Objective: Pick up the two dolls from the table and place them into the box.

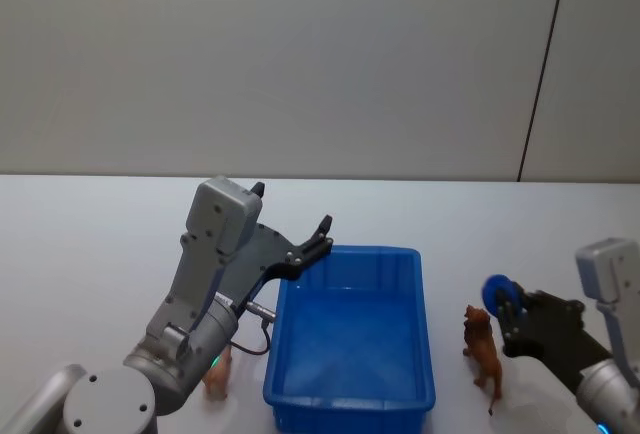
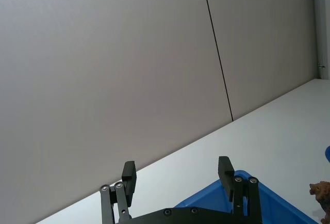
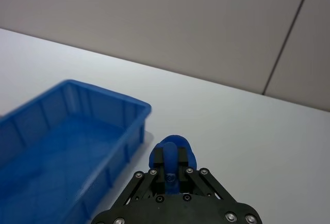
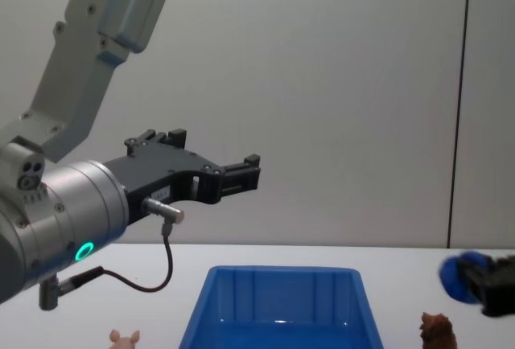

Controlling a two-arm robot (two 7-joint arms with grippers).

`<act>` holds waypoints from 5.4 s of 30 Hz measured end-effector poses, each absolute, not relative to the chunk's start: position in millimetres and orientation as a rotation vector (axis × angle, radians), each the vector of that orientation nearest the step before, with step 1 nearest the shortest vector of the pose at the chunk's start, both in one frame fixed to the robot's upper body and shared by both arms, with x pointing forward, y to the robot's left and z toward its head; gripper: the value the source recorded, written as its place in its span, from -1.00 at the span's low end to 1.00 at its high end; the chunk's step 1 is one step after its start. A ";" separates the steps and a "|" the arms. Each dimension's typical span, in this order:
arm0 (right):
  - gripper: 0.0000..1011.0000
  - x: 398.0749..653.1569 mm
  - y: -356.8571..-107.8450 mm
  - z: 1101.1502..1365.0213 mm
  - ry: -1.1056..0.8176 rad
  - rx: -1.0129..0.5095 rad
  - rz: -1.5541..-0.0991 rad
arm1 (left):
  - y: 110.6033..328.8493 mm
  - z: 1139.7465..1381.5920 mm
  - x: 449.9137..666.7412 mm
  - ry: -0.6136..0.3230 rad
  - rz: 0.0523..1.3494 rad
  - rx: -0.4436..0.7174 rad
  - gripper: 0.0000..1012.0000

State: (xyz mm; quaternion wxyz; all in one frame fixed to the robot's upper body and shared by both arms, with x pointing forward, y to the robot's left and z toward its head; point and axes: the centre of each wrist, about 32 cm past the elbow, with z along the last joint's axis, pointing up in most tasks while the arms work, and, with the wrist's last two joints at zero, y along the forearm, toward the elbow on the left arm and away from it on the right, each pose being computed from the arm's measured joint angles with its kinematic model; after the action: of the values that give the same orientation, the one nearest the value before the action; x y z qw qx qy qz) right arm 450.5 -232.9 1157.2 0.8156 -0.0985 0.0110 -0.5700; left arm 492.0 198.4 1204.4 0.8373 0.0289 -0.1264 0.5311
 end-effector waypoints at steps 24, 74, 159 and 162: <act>-0.57 487.7 -185.9 1160.4 0.051 -0.129 -0.869 | 198.4 1204.4 492.0 -0.268 1.124 0.061 0.98; 0.98 445.6 -218.4 1147.3 0.068 -0.246 -1.300 | 198.4 1204.4 492.0 -0.268 1.124 0.061 0.98; -0.44 467.9 -185.5 1155.8 -0.008 -0.115 -1.053 | 198.4 1204.4 492.0 -0.268 1.124 0.061 0.98; -0.41 473.1 -179.7 1158.0 0.003 -0.116 -1.028 | 198.4 1204.4 492.0 -0.268 1.124 0.061 0.98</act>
State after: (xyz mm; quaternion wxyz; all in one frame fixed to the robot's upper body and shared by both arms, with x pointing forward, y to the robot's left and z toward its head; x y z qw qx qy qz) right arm 473.1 -179.7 1158.0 0.8692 -0.0555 0.0014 -0.4914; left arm 492.0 198.4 1204.4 0.8374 0.0289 -0.1264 0.5310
